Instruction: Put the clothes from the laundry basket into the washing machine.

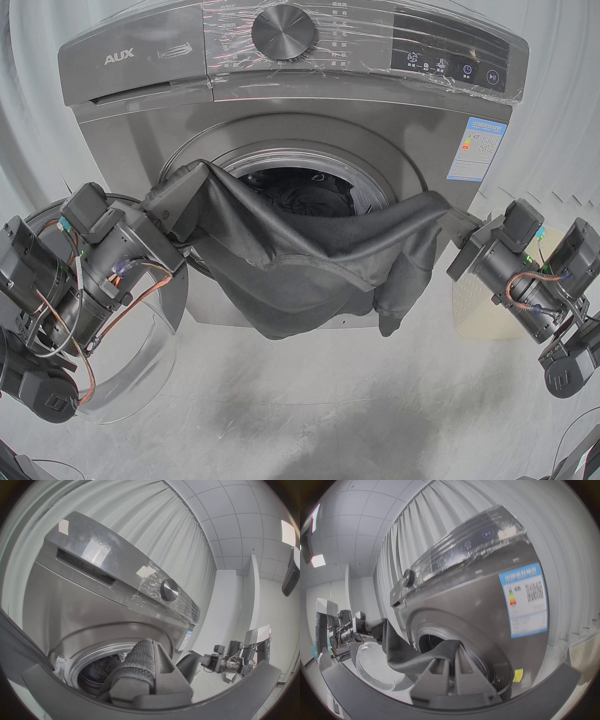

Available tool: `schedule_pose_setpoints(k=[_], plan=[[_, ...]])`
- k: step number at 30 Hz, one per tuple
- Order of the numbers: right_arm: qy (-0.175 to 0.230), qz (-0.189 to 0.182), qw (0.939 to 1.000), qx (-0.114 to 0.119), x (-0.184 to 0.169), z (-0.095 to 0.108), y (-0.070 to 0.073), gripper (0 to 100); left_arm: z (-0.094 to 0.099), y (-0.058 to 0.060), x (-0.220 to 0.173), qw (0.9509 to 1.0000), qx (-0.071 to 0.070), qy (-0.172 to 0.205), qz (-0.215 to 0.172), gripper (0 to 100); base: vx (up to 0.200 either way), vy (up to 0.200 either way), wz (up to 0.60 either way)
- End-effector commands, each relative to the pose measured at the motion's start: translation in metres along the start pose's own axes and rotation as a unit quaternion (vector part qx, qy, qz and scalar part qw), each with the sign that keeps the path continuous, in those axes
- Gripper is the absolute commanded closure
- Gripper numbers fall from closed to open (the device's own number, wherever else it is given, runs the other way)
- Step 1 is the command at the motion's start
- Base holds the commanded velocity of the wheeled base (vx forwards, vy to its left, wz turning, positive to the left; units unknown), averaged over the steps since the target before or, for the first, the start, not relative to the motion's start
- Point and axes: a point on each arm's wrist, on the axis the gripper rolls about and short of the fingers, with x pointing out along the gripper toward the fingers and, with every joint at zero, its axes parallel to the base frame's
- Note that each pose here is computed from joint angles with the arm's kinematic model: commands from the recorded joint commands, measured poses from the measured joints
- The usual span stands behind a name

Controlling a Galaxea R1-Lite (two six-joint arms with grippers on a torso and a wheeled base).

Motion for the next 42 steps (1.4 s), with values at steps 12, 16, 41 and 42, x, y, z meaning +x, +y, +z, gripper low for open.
schedule_pose_setpoints(k=[12, 16, 41, 42], plan=[[0.204, 0.045, 0.9774, 0.029, -0.042, -0.086, 0.031, 0, 0.005, -0.013, 0.030, 0.9989, -0.007, -0.031, -0.034, 100, 0.000, 0.000, 0.00], [0.227, 0.068, 0.9711, 0.033, -0.039, -0.101, 0.036, 0, 0.006, -0.016, 0.031, 0.9987, -0.009, -0.031, -0.038, 100, 0.000, 0.000, 0.00], [0.166, 0.119, 0.9782, 0.037, 0.060, -0.168, 0.067, 0, 0.007, -0.025, 0.030, 0.9979, -0.015, -0.034, -0.053, 100, 0.000, 0.000, 0.00], [0.163, 0.120, 0.9786, 0.037, 0.065, -0.171, 0.069, 0, 0.008, -0.025, 0.030, 0.9978, -0.015, -0.035, -0.053, 100, 0.000, 0.000, 0.00]])
